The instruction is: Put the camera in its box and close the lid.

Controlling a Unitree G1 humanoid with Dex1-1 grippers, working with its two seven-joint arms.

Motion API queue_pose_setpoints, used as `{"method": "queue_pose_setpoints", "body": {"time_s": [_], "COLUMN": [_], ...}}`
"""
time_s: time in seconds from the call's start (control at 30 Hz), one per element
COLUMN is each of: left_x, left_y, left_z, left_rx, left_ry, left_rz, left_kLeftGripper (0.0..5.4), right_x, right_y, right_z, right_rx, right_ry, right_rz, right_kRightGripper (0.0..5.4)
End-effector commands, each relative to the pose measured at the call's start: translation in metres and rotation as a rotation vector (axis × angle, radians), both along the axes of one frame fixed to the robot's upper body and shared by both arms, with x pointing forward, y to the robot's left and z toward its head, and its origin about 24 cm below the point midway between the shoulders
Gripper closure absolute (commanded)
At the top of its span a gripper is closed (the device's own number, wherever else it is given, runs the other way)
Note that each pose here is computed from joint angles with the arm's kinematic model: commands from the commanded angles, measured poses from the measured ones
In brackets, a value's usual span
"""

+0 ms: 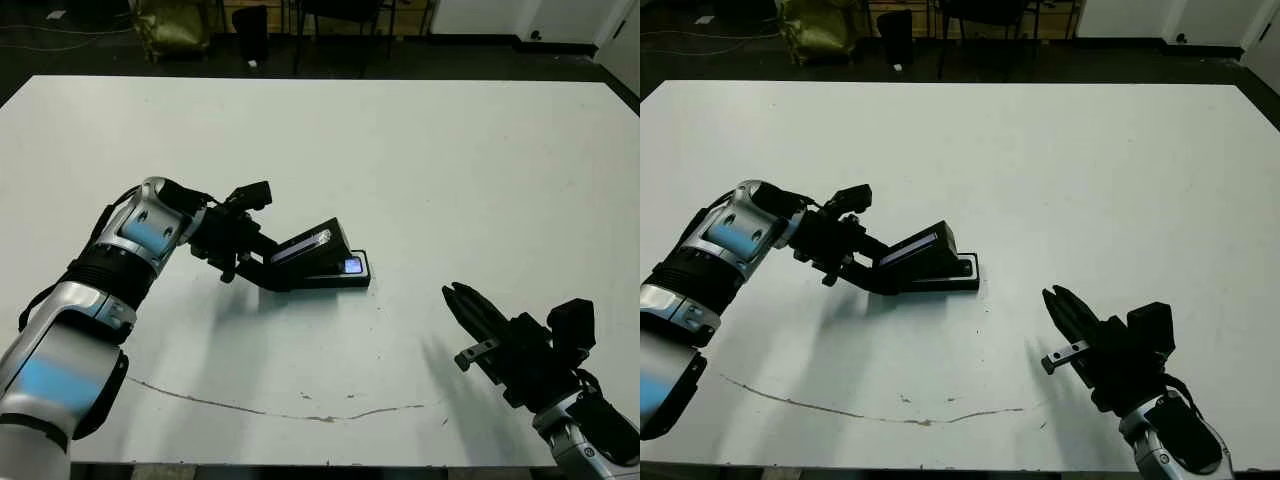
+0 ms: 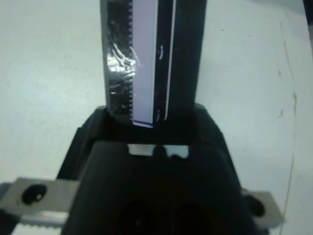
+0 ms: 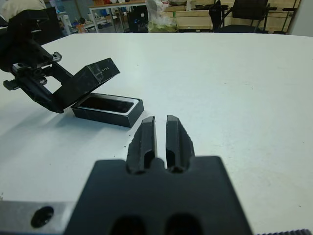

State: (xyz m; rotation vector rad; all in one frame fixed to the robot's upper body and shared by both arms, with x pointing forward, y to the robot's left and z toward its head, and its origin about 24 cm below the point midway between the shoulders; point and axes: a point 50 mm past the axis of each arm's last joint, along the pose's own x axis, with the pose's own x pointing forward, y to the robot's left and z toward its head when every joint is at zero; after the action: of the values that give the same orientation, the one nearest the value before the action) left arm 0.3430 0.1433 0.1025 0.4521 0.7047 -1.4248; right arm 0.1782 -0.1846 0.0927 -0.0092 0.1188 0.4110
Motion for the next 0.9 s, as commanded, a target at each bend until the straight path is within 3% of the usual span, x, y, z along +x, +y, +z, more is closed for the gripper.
{"method": "queue_pose_setpoints", "body": {"time_s": [0.03, 0.43, 0.9], "left_x": [-0.007, -0.005, 0.003], "left_y": [-0.007, -0.014, -0.033], "left_z": [-0.02, -0.016, 0.007], "left_rx": [0.035, 0.046, 0.077], "left_ry": [0.058, 0.03, -0.042], "left_rz": [-0.013, -0.041, -0.087], "left_kLeftGripper": [3.17, 3.17, 3.17], "right_x": [0.0, -0.001, -0.002], "right_y": [-0.003, -0.002, 0.001], "right_z": [-0.003, -0.005, -0.006], "right_rx": [-0.027, -0.01, 0.013], "right_ry": [0.02, 0.013, 0.035], "right_rz": [-0.007, 0.0, -0.006], "right_kRightGripper": [5.4, 5.4, 5.4]}}
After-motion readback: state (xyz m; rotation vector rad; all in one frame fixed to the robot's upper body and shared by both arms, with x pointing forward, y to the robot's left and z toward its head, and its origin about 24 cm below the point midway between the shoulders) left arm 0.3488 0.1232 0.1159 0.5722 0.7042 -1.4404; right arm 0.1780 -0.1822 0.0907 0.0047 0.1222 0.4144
